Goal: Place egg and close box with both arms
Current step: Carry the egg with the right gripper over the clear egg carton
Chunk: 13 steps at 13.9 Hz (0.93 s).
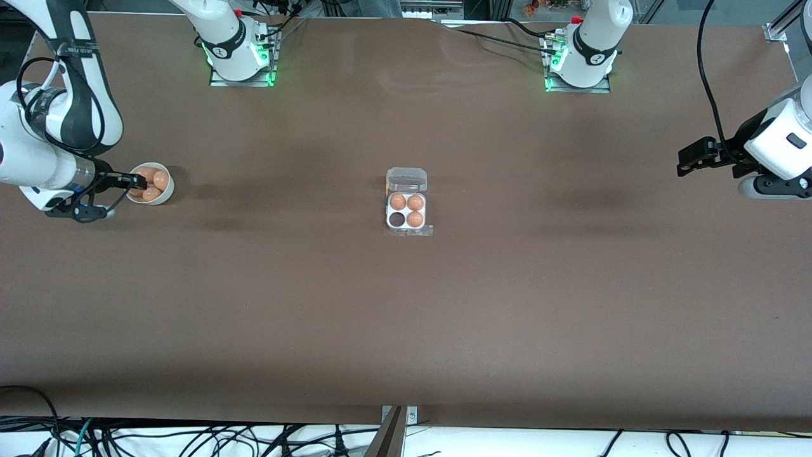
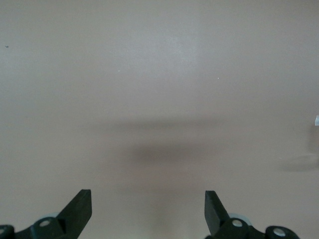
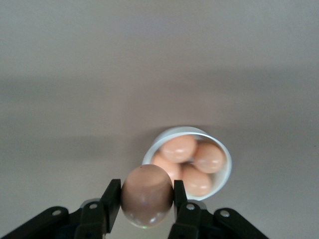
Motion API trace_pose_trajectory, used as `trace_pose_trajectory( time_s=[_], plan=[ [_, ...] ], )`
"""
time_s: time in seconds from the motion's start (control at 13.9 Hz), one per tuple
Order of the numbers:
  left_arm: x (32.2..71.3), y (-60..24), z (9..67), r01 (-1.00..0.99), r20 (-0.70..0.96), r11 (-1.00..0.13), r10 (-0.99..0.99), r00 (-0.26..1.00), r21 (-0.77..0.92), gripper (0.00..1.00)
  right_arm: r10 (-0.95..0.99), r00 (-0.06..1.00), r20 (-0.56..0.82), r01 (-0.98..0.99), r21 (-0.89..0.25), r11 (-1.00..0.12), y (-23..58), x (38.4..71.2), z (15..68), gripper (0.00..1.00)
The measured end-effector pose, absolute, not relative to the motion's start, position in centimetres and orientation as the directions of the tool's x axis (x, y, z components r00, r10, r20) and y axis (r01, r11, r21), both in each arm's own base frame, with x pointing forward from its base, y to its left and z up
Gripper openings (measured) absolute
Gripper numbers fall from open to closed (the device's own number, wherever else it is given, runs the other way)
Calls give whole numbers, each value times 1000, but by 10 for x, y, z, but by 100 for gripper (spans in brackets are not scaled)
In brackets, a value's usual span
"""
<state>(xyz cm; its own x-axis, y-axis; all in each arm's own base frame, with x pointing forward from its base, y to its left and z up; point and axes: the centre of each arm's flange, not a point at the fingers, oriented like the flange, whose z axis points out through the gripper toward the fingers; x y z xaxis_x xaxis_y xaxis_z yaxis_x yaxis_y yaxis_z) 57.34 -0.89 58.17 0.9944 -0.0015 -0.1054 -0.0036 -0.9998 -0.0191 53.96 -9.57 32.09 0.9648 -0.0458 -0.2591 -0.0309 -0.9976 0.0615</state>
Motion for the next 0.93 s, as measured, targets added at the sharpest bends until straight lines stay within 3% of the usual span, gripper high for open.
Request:
trace_pose_trajectory(
  time_s=[0.43, 0.93],
  plan=[
    [573, -9, 582, -3, -105, -1000, -1, 994, -19, 100, -172, 964, -201, -155, 98, -983, 102, 580, 347, 48],
    [573, -9, 582, -3, -106, -1000, -1, 994, -19, 100, -394, 904, -169, -380, 106, -919, 322, 578, 313, 48]
  ],
)
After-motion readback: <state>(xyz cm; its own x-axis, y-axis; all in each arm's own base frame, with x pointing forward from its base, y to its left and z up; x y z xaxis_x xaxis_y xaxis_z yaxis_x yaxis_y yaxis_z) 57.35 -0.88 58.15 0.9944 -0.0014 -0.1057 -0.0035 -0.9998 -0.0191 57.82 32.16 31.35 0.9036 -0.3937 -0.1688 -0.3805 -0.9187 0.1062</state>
